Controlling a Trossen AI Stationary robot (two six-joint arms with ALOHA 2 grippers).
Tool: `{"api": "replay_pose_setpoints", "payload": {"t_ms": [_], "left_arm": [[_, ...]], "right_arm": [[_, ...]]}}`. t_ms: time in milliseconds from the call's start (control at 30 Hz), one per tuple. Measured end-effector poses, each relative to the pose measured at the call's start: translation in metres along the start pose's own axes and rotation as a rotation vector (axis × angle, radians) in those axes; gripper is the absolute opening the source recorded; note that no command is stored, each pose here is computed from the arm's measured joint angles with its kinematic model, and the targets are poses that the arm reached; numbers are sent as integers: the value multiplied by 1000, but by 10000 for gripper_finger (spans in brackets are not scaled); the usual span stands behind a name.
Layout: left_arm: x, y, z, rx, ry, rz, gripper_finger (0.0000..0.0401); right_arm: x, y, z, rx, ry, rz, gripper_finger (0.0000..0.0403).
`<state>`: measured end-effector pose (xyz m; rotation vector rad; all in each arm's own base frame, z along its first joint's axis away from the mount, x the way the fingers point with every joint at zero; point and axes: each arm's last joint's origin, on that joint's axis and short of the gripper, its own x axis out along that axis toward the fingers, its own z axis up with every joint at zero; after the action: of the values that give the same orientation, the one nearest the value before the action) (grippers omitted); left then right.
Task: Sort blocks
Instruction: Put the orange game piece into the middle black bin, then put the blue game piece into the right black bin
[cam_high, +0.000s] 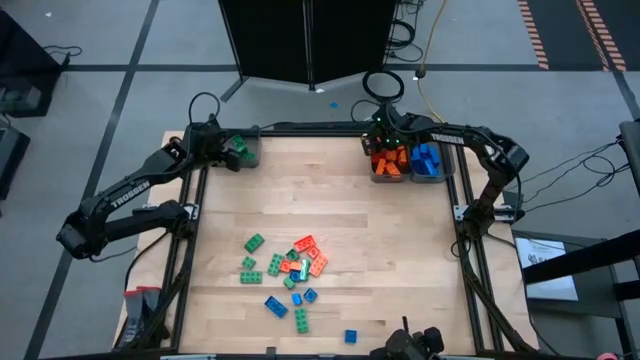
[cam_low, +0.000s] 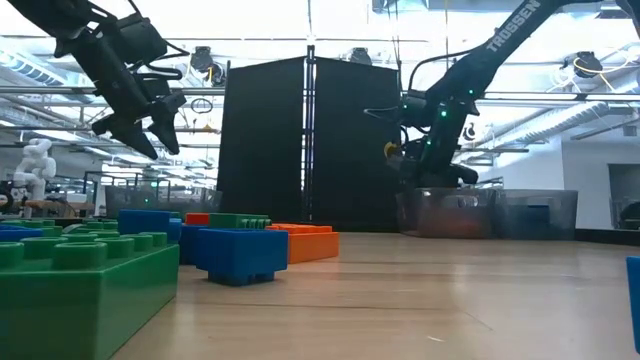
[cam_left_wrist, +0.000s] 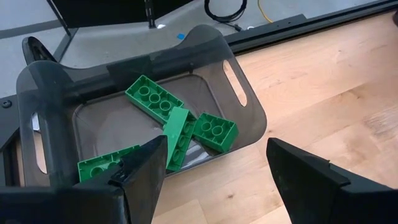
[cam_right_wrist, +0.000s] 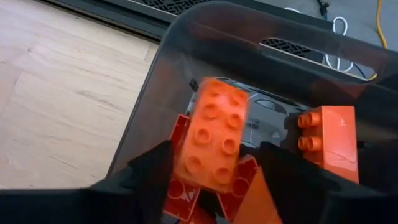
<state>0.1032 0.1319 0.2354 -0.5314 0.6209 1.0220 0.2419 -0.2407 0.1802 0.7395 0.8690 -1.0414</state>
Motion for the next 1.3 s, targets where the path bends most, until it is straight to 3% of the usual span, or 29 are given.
{"api": "replay_pose_setpoints", "payload": {"t_ms": [133,300,400,500,600,767,900,1100,1300], "left_arm": [[0,0,0,0,0,0,277],[0,0,0,-5,0,0,277],[0,0,0,-5,0,0,277],[0,0,0,-5,-1,0,277],[0,0,0,-6,-1,0,277],[0,0,0,-6,-1,0,277],[0,0,0,-6,-1,0,277],[0,0,0,-6,-1,0,277],[0,0,0,-6,0,0,277]], "right_arm": [[-13,0,4,-23,-24,21,271],[-55,4,14,-118,-87,111,253],[-93,11,14,-203,-156,257,237],[-129,26,2,-330,-171,506,228],[-160,50,-25,-468,-107,738,224],[-197,102,-89,-677,-23,897,220],[-220,138,-141,-749,-52,940,217],[-239,171,-211,-746,-133,914,216],[-224,191,-282,-756,15,843,216]]}}
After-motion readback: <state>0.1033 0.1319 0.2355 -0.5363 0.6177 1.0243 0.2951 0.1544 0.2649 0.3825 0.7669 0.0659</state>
